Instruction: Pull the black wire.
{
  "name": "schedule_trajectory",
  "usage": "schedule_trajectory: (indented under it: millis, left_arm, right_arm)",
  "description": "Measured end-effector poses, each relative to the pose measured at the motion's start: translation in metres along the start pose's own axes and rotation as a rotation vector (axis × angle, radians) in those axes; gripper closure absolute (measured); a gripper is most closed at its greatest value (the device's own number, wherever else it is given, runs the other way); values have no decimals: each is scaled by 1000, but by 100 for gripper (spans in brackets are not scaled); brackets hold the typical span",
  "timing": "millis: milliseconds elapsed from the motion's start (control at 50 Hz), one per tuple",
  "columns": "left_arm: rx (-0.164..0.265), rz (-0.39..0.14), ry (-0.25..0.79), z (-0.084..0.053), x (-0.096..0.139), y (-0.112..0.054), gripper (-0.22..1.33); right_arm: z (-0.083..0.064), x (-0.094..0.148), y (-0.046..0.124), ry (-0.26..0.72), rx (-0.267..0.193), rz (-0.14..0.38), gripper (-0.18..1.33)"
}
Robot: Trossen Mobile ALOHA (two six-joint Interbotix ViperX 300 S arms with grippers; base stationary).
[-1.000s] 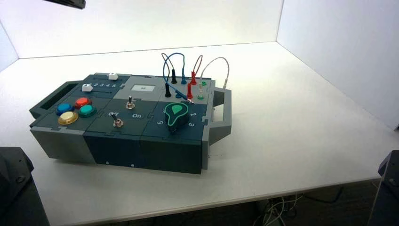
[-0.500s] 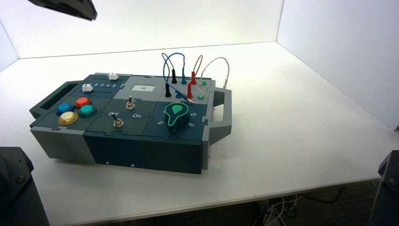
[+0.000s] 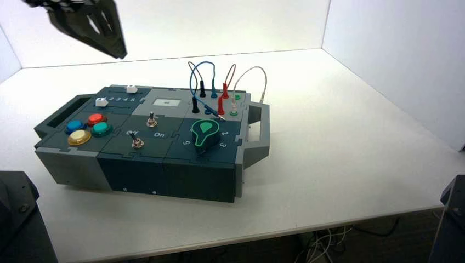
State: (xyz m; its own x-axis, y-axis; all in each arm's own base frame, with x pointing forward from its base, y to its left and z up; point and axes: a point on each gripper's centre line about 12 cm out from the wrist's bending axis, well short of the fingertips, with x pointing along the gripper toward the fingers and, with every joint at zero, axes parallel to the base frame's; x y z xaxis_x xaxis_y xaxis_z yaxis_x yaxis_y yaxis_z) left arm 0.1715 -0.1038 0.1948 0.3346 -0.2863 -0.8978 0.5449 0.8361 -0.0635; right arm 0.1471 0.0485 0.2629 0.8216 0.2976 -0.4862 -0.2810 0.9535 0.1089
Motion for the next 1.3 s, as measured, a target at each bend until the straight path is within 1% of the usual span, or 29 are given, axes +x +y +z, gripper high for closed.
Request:
schedule_trajectory:
  millis: [40,60,80,200,300,380,540,640,720,820,920,1060,1180,1300]
  left_arm:
    - [-1,0,11,3,3,0,63]
    - [-1,0,11,3,3,0,63]
    - [-1,-1,27,5,7,1,59]
    - [1,-5,79,8,19,2,60]
    - [1,-9,130,7,31,2,60]
    - [11,-15,160,8,40,0,60]
    - [18,-32,208,14,54,-5,60]
    - [31,-41,223,19,61,-10,60]
    - [45,-53,229,25,68,-16,60]
    - [60,-65,238,29,76,-23,60]
    - [63,-72,257,30,86,-27,60]
    - [57,-72,287,30,99,-26,60]
    - [54,-69,306,27,107,-26,60]
    - [54,-68,300,30,111,-26,60]
  right_arm:
    - [0,0,0,0,2,0,129]
    - [0,0,0,0,2,0,129]
    - [0,0,0,-2,0,0,129]
    - [0,-1,0,-6,1,1,129]
    - [1,-4,0,-20,-1,1,129]
    - [2,-6,1,-34,-1,3,129]
    - [3,-11,1,-58,-4,3,129]
    - [3,-12,1,-64,-3,5,129]
    - [3,-12,1,-64,-3,5,129]
    - [3,-12,1,-67,-2,6,129]
    - [3,-12,1,-64,0,7,129]
    - [3,-12,1,-64,0,7,129]
    - [3,-12,1,-66,-1,7,129]
    - [3,-12,1,-67,-1,7,129]
